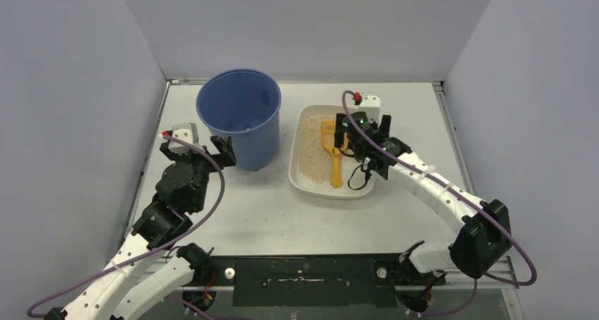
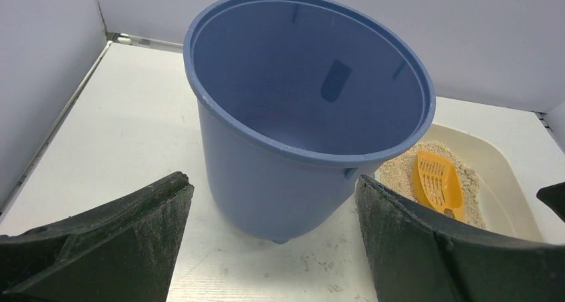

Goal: Clean the litter box

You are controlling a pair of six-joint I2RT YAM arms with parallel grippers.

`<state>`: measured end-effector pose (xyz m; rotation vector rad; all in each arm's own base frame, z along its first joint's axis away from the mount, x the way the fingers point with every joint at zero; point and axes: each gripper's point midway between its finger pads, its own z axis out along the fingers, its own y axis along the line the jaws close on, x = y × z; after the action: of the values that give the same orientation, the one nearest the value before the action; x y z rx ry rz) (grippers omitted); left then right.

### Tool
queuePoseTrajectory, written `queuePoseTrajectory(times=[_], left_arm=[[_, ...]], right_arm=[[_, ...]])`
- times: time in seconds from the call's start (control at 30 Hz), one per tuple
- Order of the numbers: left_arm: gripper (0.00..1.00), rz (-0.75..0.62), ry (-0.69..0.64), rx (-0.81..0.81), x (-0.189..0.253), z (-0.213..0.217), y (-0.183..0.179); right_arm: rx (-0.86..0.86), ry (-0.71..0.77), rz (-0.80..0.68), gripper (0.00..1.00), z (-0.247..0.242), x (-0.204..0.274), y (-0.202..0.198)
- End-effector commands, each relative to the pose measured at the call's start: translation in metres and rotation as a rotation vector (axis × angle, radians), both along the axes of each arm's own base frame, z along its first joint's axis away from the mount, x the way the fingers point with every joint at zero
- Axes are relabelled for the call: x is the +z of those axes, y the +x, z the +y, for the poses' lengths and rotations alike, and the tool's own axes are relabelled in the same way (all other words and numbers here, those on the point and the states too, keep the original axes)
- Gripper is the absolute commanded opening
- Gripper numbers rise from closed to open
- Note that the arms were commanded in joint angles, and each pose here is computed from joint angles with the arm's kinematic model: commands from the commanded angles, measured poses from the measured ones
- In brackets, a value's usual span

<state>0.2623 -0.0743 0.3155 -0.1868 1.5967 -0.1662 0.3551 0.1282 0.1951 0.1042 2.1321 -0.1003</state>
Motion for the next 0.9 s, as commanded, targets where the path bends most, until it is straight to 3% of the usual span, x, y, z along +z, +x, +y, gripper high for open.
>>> queuePoseTrajectory(times=[0.0, 0.13, 0.47, 0.73, 0.87], left_arm=[[0.91, -0.026, -0.006, 0.0, 0.013, 0.0, 0.003], [0.91, -0.017, -0.001, 0.002, 0.01, -0.001, 0.004], [0.91, -0.01, 0.001, 0.007, 0.008, 0.0, 0.007], [0.91, 0.004, 0.008, -0.009, 0.004, -0.005, 0.011], [0.91, 0.004, 0.012, -0.045, 0.003, -0.011, 0.012]], right_arm=[[0.05, -0.057, -0.096, 1.0, 0.034, 0.038, -0.007], [0.159, -0.046, -0.106, 1.0, 0.071, 0.047, -0.02], [0.645, 0.057, -0.092, 1.0, 0.125, 0.039, -0.069], [0.549, 0.073, -0.248, 1.0, 0.083, 0.077, -0.082], [0.508, 0.096, -0.281, 1.0, 0.066, 0.073, -0.091]])
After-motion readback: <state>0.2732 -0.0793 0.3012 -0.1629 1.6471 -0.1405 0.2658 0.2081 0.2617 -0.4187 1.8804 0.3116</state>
